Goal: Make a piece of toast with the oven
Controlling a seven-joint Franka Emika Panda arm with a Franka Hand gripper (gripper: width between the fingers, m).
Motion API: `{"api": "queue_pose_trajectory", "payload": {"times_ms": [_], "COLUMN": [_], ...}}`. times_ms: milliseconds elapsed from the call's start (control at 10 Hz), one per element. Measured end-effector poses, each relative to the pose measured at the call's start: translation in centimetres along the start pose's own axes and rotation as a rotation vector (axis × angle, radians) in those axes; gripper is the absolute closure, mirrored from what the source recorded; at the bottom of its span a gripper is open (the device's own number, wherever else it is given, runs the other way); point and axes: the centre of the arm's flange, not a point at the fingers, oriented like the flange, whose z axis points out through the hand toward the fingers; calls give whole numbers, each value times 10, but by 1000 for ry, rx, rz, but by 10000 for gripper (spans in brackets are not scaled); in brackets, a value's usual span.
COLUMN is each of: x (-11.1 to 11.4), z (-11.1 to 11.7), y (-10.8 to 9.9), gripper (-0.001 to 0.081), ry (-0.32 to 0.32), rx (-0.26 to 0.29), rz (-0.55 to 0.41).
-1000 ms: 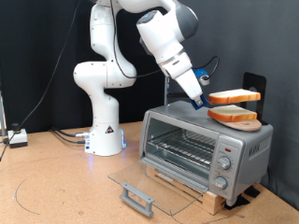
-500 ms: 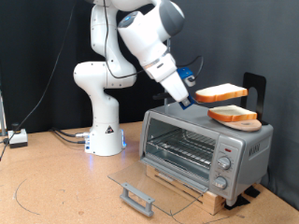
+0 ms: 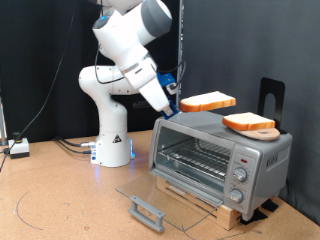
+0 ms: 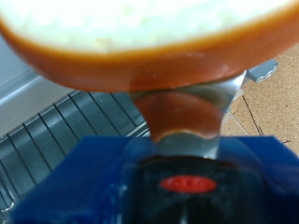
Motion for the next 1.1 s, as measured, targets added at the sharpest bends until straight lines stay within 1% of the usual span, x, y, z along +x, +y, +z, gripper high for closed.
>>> {"api": "queue_pose_trajectory", "payload": {"times_ms": [100,200,400,500,700,900,1100], "x": [0,-3,-18,-28,-45,-61,-76], "z": [2,2,-13,-23,-43,-64,-84], "y": [0,2,19,29,48,64,83], "gripper": [410,410,410,410,410,410,410], "ry": [-3,-14,-33,-38,-45,-50,-62], "rx": [1,0,-24,-33,-44,-29,-28], "rz": [3,-26,-118,-130,-109,-72,-58]}}
